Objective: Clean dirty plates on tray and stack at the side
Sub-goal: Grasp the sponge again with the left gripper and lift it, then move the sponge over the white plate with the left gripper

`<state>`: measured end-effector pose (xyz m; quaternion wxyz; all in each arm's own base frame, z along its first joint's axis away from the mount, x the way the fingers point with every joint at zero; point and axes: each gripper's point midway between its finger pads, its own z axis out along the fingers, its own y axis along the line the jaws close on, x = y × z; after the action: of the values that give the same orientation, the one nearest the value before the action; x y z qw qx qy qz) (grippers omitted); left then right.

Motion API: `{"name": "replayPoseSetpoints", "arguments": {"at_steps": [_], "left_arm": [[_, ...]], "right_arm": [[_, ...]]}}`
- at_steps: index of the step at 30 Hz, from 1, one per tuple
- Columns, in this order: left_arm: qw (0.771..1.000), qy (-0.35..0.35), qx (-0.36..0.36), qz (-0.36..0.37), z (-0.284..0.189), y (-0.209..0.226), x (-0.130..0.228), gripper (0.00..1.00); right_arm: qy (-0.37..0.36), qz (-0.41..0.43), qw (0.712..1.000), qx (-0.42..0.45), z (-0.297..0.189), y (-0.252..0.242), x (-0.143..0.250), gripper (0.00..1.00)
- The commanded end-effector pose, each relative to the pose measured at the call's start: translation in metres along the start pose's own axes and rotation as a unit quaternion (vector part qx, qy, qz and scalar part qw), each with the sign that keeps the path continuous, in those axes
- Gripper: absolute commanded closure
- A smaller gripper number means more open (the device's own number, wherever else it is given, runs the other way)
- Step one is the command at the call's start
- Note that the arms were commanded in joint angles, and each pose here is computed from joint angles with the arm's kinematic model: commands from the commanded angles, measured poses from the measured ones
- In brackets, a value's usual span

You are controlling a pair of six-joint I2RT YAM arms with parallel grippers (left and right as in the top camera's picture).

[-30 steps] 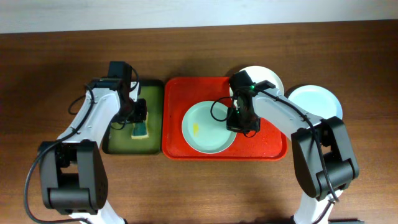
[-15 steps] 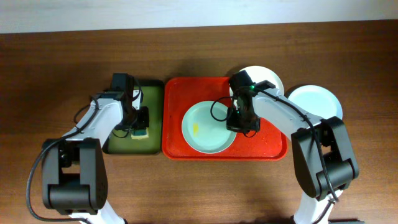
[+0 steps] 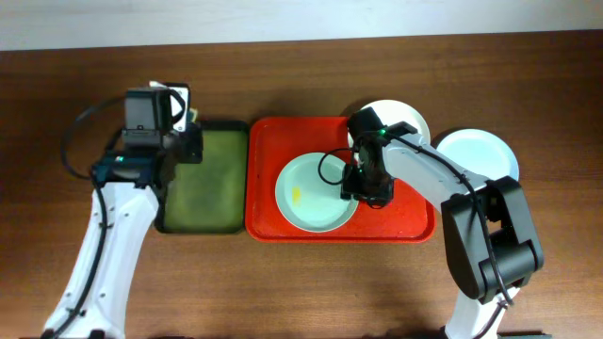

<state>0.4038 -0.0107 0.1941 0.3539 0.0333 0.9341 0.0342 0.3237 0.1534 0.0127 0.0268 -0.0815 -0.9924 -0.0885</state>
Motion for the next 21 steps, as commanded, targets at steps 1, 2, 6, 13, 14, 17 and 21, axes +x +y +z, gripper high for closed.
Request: {"name": "replayPoseSetpoints", "arguments": {"at_steps": [1, 2, 6, 13, 14, 17, 21], "left_arm": [[0.999, -0.019, 0.016, 0.021, -0.013, -0.005, -0.012, 1.00], [0.999, -0.015, 0.030, 0.022, -0.013, -0.009, -0.010, 1.00], [0.999, 0.008, 0.045, 0.023, -0.013, -0.015, 0.002, 1.00], [0.993, 0.049, 0.102, -0.013, -0.003, -0.038, 0.019, 1.00], [0.993, 0.053, 0.101, -0.014, 0.000, -0.038, 0.021, 1.00], [0.992, 0.079, 0.100, -0.026, 0.016, -0.039, 0.031, 1.00], [0.992, 0.097, 0.079, -0.036, 0.022, -0.033, 0.036, 1.00]], "right_arm": [[-0.006, -0.003, 1.000, -0.015, -0.007, 0.008, -0.002, 0.65], [-0.008, -0.003, 1.000, -0.016, -0.007, 0.009, -0.003, 0.80], [-0.021, -0.006, 0.999, -0.023, -0.008, 0.012, -0.009, 0.96], [-0.028, -0.004, 0.999, -0.028, -0.008, 0.015, -0.012, 0.96], [-0.028, -0.004, 0.999, -0.028, -0.008, 0.015, -0.012, 0.96], [-0.028, -0.004, 0.999, -0.028, -0.008, 0.015, -0.012, 0.96], [-0.028, -0.004, 0.999, -0.028, -0.008, 0.015, -0.012, 0.96]]}}
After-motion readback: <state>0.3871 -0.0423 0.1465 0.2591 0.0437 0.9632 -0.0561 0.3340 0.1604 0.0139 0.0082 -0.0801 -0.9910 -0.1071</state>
